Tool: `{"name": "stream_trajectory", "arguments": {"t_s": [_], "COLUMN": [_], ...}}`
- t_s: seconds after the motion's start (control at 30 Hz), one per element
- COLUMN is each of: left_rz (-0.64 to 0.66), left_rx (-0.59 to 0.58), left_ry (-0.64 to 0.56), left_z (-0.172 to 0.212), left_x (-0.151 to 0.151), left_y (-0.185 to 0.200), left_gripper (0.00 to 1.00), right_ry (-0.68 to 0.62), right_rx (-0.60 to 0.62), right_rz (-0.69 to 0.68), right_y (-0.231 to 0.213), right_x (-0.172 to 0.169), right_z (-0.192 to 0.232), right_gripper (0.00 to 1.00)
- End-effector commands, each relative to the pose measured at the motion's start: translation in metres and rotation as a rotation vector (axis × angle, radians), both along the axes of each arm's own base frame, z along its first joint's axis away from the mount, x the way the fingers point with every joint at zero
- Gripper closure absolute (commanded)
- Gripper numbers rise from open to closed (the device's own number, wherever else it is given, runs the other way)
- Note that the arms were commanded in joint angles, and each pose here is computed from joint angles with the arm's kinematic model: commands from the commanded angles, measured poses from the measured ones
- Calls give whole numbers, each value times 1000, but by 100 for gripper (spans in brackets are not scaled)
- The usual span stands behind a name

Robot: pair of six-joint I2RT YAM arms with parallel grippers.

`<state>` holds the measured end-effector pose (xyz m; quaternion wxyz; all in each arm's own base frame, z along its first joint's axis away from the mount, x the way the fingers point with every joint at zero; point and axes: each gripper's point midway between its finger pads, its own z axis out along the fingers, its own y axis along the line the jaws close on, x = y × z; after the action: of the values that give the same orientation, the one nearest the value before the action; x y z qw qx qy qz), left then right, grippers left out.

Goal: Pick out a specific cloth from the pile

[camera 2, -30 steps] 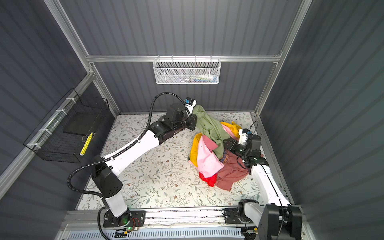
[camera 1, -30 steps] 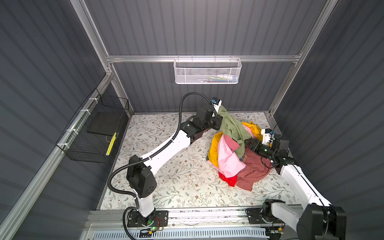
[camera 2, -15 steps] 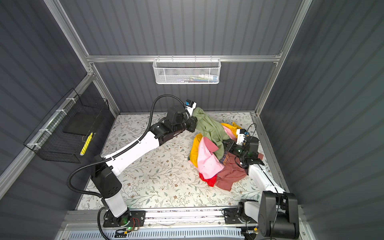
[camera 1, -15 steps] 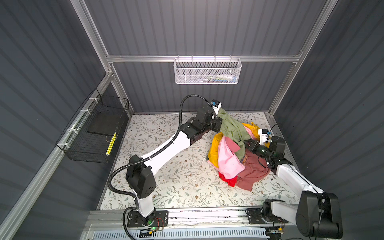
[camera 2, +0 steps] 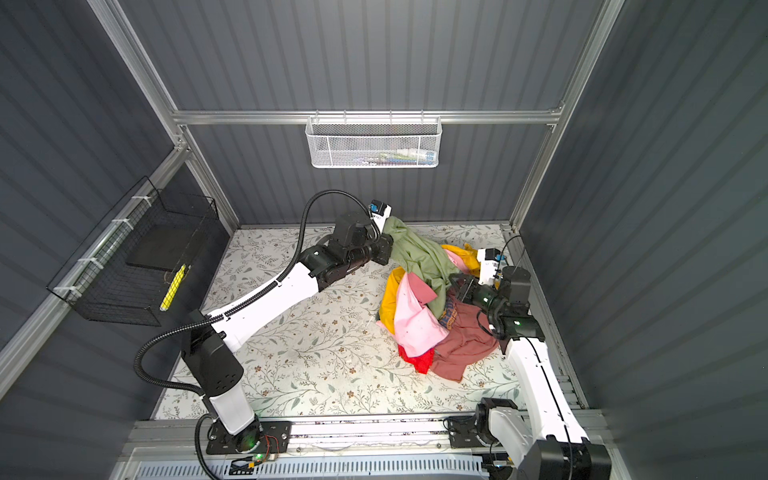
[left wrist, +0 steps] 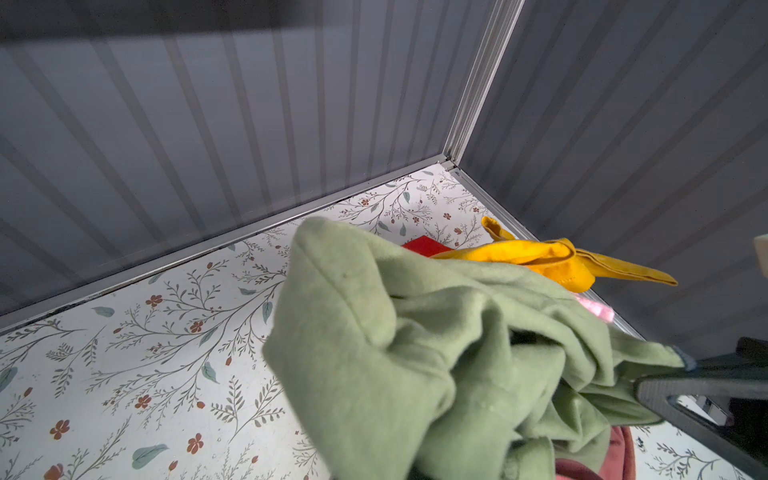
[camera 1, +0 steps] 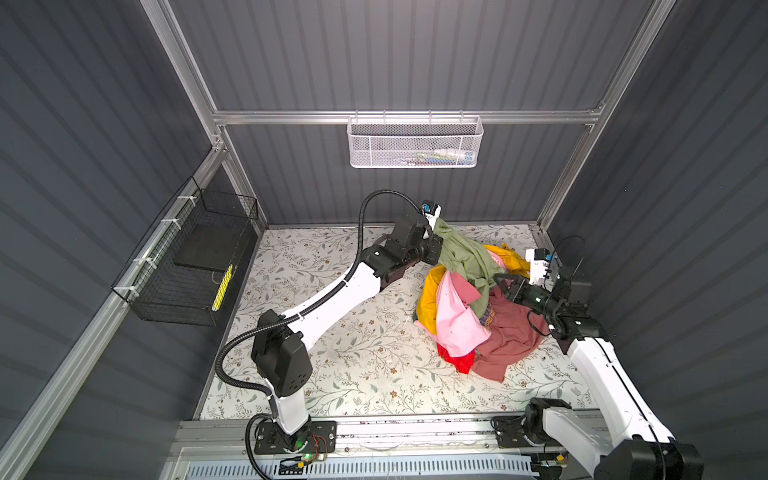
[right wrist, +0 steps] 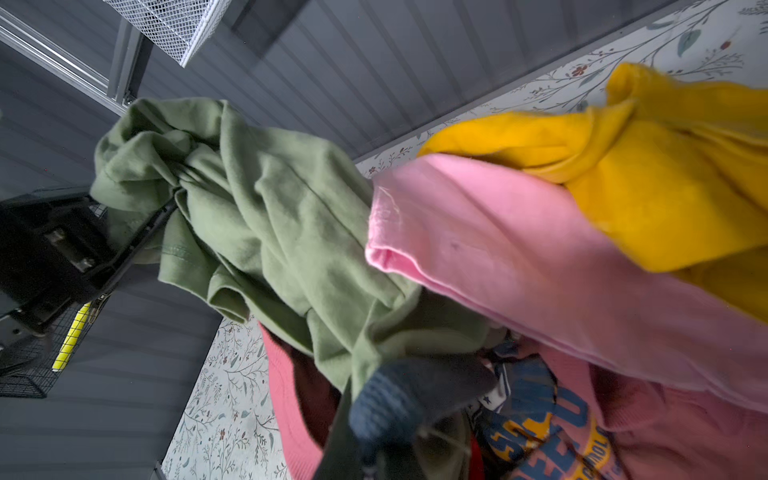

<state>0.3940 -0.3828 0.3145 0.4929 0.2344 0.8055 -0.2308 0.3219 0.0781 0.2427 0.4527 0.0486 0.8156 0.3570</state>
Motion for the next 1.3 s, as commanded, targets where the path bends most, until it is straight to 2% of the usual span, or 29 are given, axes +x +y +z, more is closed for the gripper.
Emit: {"name": "stream_trajectory", "arguments": {"t_s": [0.0, 0.23, 0.4, 0.47, 0.7, 0.87, 1.07, 1.27], "left_rz": [5, -67, -46, -38, -41, -90, -160, -196], "left_rx": [27, 23, 35, 47, 62, 79, 95, 69], "left_ry": [3, 72, 52, 46, 51, 32, 19, -43], "left_z": [-3, -26, -25, -26, -34, -36, -40, -28], "left_x": [5, -4, -3, -2, -3, -12, -25, -37], "left_y": [3, -11, -5, -3, -8, -26, -48, -51], "left_gripper": [100, 97, 85, 76, 63, 50, 31, 23], "right_ry": [-84, -188, -228, -239, -235, -269, -329, -380], "right_rx": [-20, -30, -24, -9, 33, 51, 68, 66], "right_rz": [12, 20, 33, 39, 64, 96, 125, 117], "right_y": [1, 3, 6, 7, 13, 22, 30, 29], "right_x": [-4, -16, -23, -23, -17, -19, -21, -20], "right_z": [41, 104, 134, 143, 153, 169, 202, 226], "right_gripper": [100, 100, 100, 100, 100, 100, 100, 100]}}
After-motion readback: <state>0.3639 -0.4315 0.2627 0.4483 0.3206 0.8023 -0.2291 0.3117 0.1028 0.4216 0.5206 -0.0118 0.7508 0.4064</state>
